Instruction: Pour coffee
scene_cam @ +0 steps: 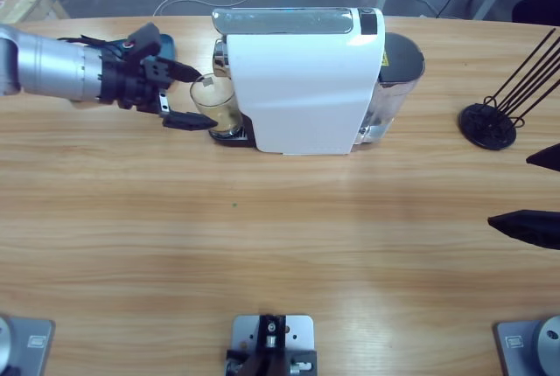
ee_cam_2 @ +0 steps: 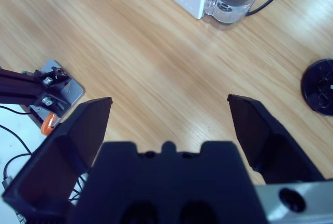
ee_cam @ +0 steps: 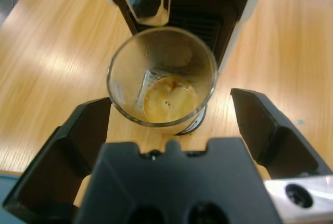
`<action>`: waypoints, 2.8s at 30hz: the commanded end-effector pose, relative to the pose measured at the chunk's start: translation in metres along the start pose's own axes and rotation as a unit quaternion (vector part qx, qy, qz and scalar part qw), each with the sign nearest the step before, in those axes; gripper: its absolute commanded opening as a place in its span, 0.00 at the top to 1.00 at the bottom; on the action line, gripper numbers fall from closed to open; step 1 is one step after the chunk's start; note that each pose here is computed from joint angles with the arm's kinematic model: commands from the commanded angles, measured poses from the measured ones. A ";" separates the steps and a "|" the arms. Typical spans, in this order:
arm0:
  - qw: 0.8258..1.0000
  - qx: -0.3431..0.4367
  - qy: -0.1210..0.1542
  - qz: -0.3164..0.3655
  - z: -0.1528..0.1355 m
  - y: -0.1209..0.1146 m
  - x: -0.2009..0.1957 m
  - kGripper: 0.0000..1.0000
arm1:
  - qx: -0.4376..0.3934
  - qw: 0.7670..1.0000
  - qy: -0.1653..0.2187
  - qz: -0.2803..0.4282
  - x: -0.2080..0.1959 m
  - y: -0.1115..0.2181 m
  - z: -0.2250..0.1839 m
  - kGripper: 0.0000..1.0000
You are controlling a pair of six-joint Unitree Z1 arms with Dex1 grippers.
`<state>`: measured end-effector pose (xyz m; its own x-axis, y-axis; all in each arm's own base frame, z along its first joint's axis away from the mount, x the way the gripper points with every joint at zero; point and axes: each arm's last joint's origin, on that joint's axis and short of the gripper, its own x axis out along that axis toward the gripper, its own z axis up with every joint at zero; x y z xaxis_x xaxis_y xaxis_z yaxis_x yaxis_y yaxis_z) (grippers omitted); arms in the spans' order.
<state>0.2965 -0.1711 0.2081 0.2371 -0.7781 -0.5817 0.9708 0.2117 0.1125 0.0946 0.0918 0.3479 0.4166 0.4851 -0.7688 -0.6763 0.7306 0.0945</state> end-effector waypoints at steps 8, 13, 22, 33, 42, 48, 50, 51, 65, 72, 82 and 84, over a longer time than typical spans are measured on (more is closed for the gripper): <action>1.000 -0.002 0.014 0.000 -0.004 0.013 0.026 0.01 | -0.006 1.000 0.028 0.003 0.013 0.000 -0.004 0.00; 1.000 0.001 0.010 -0.004 -0.002 0.017 0.030 0.01 | -0.008 1.000 0.028 0.003 0.013 -0.001 -0.004 0.00; 1.000 0.004 0.008 -0.008 0.001 0.017 0.036 0.01 | -0.007 1.000 0.029 0.002 0.012 -0.002 -0.008 0.00; 1.000 0.000 0.009 -0.015 -0.001 0.013 0.034 0.69 | -0.007 1.000 0.024 0.001 0.010 -0.002 -0.009 0.00; 1.000 -0.002 0.008 -0.018 -0.004 0.009 0.028 1.00 | -0.008 1.000 0.026 -0.002 0.010 -0.002 -0.009 0.00; 1.000 -0.016 0.004 0.020 -0.002 0.001 -0.011 1.00 | -0.008 1.000 0.016 -0.002 0.010 -0.002 -0.007 0.00; 0.999 -0.025 0.006 0.041 -0.003 -0.003 -0.027 1.00 | -0.008 1.000 0.012 -0.002 0.011 -0.002 -0.006 0.00; 0.998 -0.035 0.008 0.056 -0.004 -0.003 -0.036 1.00 | -0.008 1.000 0.012 -0.001 0.012 -0.002 -0.006 0.00; 0.907 -0.253 0.028 0.336 -0.057 0.098 -0.090 1.00 | -0.007 1.000 0.023 -0.001 0.014 -0.002 -0.008 0.00; 0.896 -0.263 0.036 0.357 -0.075 0.133 -0.067 1.00 | -0.007 1.000 0.024 0.001 0.014 -0.002 -0.008 0.01; 0.889 -0.283 0.062 0.353 -0.095 0.130 -0.058 1.00 | -0.008 1.000 0.026 0.005 0.027 -0.002 0.004 0.01; 0.891 -0.285 0.063 0.348 -0.097 0.129 -0.055 1.00 | -0.008 1.000 0.021 0.005 0.024 -0.002 0.005 0.01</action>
<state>0.4001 -0.0487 0.2082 0.7688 -0.2959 -0.5670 0.4189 0.9029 0.0968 0.1026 0.0993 0.3426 0.4191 0.4897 -0.7646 -0.6853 0.7230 0.0874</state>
